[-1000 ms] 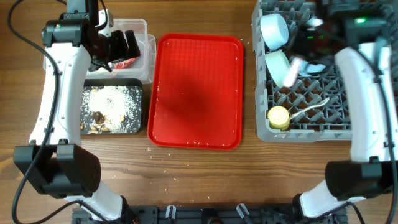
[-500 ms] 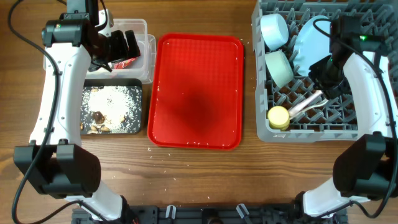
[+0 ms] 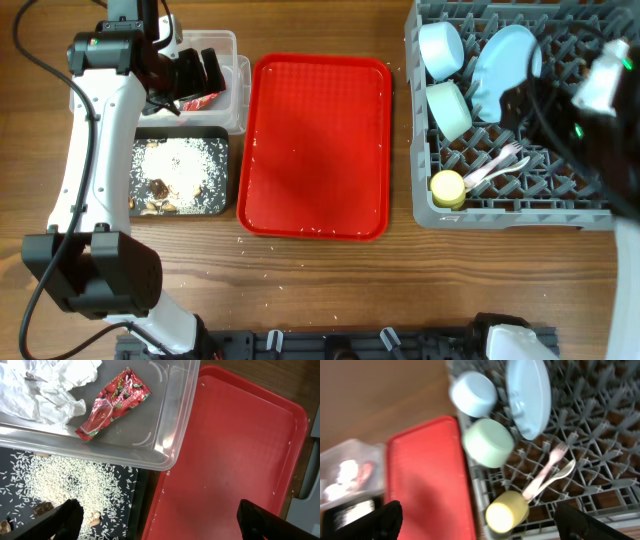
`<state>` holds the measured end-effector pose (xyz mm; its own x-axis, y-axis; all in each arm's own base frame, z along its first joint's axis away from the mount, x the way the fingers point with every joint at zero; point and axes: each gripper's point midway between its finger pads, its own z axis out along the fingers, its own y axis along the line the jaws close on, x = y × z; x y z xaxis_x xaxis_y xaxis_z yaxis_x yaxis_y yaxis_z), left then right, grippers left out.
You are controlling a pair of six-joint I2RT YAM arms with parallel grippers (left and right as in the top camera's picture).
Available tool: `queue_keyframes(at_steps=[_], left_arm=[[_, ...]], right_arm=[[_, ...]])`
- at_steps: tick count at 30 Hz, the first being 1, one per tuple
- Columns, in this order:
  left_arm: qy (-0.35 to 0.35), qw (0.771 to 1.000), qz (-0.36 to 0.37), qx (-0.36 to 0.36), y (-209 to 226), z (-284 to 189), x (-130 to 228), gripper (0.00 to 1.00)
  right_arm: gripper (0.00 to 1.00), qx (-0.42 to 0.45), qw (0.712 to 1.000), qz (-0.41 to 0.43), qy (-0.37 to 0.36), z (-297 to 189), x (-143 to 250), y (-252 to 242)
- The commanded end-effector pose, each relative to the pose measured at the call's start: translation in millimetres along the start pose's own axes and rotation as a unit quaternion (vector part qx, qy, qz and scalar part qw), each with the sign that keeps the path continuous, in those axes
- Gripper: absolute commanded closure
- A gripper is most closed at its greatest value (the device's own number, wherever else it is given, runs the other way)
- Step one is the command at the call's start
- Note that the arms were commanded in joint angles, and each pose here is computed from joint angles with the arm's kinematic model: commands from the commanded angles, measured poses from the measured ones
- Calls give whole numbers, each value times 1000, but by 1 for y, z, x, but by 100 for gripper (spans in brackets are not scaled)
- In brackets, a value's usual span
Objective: Sort waste into correct bins and load items into the dishwasher rack
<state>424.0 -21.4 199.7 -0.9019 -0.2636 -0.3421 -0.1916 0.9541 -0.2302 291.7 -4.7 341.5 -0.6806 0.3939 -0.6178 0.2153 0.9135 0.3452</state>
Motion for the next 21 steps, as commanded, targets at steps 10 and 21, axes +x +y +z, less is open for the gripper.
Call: queue_keyframes(at_steps=[10,21], left_arm=[[-15,1000,1,0,0,-8,-6,0],[-15,1000,1,0,0,-8,-6,0]], right_arm=[[0,30,994,-11,-103,-81,18,-11],[0,-119,943,-112,-290,9,48,8]])
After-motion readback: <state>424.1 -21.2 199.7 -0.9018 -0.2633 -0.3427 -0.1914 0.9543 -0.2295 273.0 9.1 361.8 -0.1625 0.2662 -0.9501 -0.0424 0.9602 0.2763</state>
